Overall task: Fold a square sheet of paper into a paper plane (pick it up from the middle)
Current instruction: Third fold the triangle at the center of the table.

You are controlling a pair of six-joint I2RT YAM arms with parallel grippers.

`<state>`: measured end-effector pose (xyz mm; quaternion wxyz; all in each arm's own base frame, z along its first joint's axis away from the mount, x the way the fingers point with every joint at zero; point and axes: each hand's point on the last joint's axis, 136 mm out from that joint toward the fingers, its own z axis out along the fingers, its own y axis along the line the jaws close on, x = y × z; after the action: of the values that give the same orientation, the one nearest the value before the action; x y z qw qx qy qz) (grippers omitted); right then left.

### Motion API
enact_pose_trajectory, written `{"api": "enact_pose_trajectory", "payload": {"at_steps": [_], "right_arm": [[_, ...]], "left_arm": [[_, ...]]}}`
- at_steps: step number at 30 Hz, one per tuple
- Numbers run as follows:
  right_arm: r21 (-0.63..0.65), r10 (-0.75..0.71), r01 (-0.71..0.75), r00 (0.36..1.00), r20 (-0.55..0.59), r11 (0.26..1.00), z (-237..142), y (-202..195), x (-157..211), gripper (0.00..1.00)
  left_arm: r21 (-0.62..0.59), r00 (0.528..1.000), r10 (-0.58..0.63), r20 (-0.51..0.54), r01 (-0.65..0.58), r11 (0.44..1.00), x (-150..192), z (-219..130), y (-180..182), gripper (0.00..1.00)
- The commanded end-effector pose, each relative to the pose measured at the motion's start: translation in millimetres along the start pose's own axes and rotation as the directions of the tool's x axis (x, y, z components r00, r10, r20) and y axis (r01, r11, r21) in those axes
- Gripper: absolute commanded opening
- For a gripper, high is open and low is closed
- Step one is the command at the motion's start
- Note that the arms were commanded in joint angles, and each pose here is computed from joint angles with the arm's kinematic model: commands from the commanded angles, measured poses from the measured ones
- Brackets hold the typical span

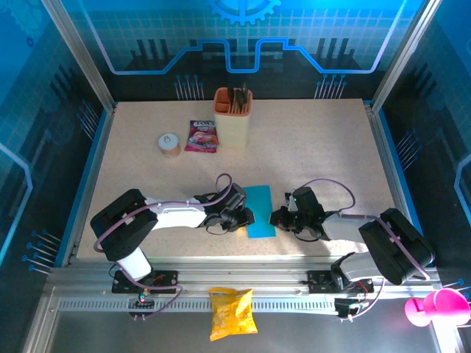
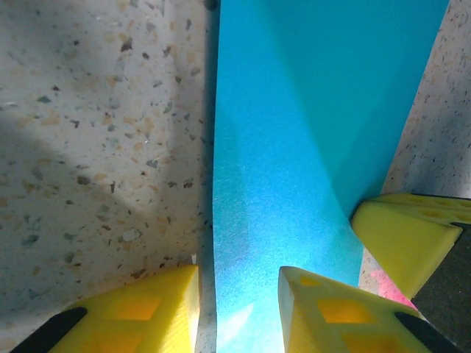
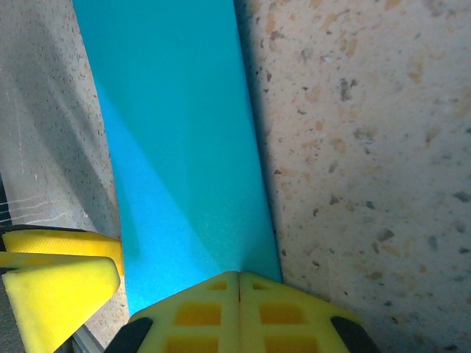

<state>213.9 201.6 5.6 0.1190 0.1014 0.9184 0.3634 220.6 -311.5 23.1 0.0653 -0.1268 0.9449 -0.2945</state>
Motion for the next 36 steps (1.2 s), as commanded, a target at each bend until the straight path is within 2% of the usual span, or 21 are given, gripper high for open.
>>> {"api": "enact_pose_trajectory", "payload": {"at_steps": [1,14,23,25,30,35,36], "right_arm": [[0.257,0.104,-0.070,0.987,-0.122,0.964,3,-73,49,0.00],[0.256,0.101,-0.068,0.988,-0.119,0.964,3,-73,48,0.00],[0.248,0.093,-0.061,0.988,-0.120,0.967,3,-70,47,0.00],[0.242,0.088,-0.056,0.989,-0.121,0.969,3,-67,45,0.00],[0.213,0.037,-0.010,0.992,-0.121,0.977,-1,-51,35,0.00],[0.139,-0.099,0.110,0.992,-0.083,0.984,-17,-12,13,0.00],[0.124,-0.122,0.130,0.990,-0.071,0.984,-22,-5,10,0.03]], "left_arm": [[-0.034,1.000,-0.016,0.004,0.017,0.999,1,3,3,0.34],[0.002,0.999,0.039,0.005,-0.039,0.999,-5,7,-21,0.34],[0.013,0.998,0.054,0.013,-0.054,0.998,-3,3,-18,0.33],[0.013,0.998,0.060,0.009,-0.060,0.998,-2,5,-16,0.31],[0.023,0.998,0.069,-0.008,-0.069,0.997,2,6,-13,0.17],[0.028,0.998,0.054,-0.018,-0.054,0.998,5,5,-12,0.10],[0.031,0.999,0.048,-0.018,-0.048,0.998,5,5,-12,0.09]]}}
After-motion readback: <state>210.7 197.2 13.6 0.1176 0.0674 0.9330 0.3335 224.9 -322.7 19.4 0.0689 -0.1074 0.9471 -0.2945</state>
